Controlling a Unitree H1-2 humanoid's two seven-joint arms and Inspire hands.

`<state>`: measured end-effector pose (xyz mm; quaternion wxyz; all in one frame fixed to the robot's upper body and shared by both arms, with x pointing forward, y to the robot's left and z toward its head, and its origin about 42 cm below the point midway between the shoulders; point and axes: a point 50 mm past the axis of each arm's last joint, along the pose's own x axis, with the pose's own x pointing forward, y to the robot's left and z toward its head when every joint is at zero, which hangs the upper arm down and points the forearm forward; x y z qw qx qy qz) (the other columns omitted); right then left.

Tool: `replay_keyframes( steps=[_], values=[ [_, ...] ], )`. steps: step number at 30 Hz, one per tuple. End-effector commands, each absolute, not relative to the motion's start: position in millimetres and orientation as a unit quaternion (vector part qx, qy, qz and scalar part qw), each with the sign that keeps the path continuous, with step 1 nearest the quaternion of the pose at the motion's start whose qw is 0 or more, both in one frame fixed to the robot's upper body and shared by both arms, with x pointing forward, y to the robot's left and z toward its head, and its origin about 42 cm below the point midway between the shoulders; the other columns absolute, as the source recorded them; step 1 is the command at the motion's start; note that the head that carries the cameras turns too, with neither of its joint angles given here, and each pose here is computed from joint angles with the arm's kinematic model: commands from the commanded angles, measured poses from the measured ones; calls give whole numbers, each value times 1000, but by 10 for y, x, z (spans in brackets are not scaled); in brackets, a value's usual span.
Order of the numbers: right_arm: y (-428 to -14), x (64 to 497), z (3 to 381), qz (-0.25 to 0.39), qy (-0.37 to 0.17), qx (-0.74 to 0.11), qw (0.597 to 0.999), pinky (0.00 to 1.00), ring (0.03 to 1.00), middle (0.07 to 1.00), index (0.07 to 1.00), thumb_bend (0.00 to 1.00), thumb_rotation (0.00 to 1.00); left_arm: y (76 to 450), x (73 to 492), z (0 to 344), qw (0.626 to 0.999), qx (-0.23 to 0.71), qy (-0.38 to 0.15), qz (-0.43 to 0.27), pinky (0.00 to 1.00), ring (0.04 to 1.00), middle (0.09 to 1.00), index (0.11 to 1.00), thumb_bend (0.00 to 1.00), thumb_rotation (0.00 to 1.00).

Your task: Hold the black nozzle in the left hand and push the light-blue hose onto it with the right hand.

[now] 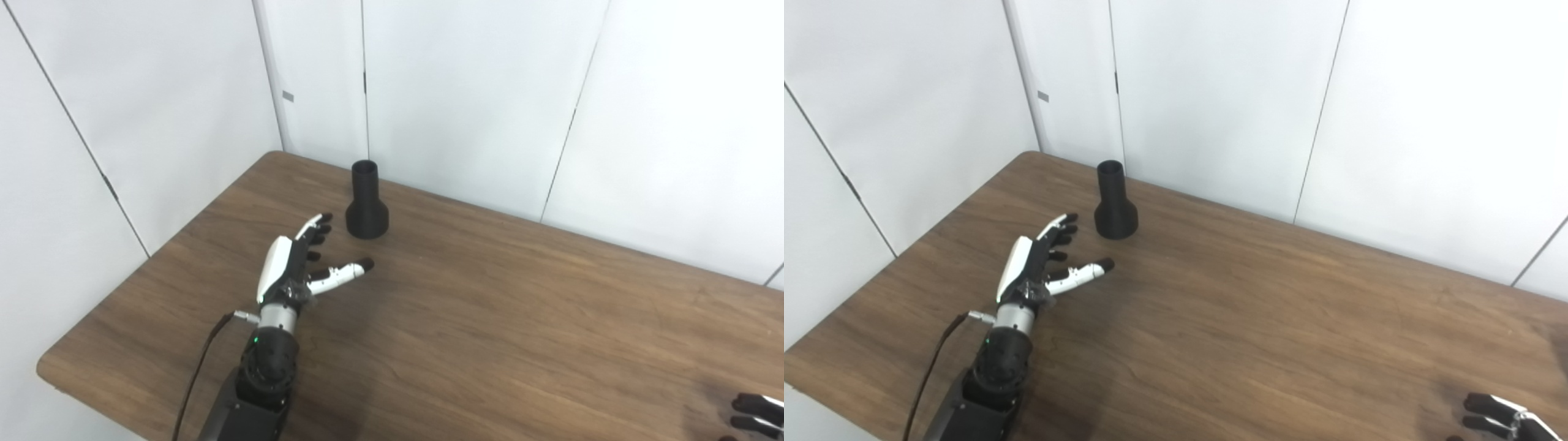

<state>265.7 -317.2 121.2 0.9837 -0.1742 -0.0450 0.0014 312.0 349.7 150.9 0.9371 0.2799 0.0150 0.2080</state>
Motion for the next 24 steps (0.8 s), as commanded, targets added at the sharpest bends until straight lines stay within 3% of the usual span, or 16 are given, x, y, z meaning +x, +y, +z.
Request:
replay_keyframes(
  steps=[1,3,18,24],
  values=[
    [-3375,2594,1168,-28,-9,-206,978,529,646,689,659,228,29,3555,3220,1630,934,283,3,217,755,848,873,915,1000,462],
    [-3366,2593,1179,-28,-12,-210,977,530,646,689,658,225,28,3573,3237,1631,933,287,7,216,756,851,877,918,1000,463],
    [-3386,2599,1184,-41,-20,-223,974,478,599,637,612,246,339,3723,3454,1675,927,310,52,205,780,872,916,959,1000,497],
    [-3375,2576,1179,-36,-23,-224,974,469,591,635,603,268,401,3764,3527,1666,928,305,80,199,771,864,916,964,1000,481]
  ],
)
